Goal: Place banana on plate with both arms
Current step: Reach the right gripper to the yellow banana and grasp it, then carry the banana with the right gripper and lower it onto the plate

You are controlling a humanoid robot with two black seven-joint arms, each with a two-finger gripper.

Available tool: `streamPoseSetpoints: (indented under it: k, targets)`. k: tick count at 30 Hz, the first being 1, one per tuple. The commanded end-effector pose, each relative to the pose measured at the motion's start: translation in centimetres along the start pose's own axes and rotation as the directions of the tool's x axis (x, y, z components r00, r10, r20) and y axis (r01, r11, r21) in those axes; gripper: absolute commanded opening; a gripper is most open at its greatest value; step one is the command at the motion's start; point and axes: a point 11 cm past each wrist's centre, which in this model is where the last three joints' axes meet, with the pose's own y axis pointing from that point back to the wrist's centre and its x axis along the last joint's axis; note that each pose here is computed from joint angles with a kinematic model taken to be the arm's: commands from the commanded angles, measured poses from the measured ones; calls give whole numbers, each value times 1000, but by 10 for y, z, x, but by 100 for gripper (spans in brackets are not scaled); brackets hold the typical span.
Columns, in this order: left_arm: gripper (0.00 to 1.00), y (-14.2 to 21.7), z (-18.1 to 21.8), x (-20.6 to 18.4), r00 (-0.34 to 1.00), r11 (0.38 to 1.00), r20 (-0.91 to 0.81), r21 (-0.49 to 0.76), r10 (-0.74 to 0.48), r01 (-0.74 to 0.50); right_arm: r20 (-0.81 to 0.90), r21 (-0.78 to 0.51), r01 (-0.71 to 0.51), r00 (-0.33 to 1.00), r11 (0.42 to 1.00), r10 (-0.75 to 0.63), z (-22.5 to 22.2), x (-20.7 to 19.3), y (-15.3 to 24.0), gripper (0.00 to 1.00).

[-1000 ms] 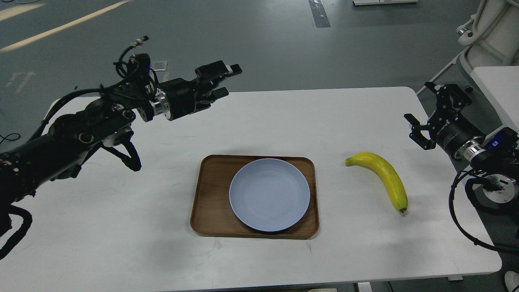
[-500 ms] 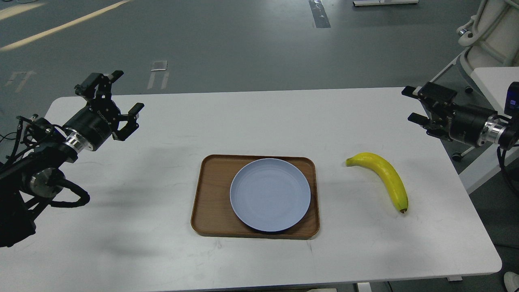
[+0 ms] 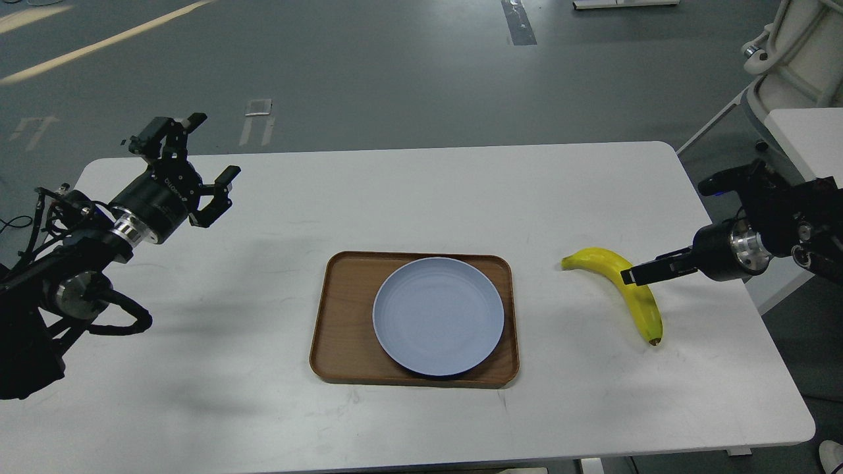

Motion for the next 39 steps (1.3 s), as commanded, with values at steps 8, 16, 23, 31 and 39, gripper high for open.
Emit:
streamPoseSetpoints:
  k: [8,16,23,31,39]
  targets:
    - [98,-1,-1,-1,1000,1000,-3,0,-3,3,-32,-23,51,998,998,-52,-2,-10,-24,96]
    - [98,-1,0,-2,1000,1000,-3,-1,-5,5,-37,-20,61,997,998,-61,-4,-12,-27,8]
    - [98,-1,0,-2,1000,1000,-2,-1,-5,5,-41,-35,71,997,997,-73,1,-14,-23,0]
    - [98,-1,6,1,1000,1000,6,-9,-2,2,-159,19,-62,985,998,65,-37,62,20,0]
    - [98,-5,9,-3,1000,1000,2,-19,-13,13,-310,154,-57,945,986,103,-127,113,7,0]
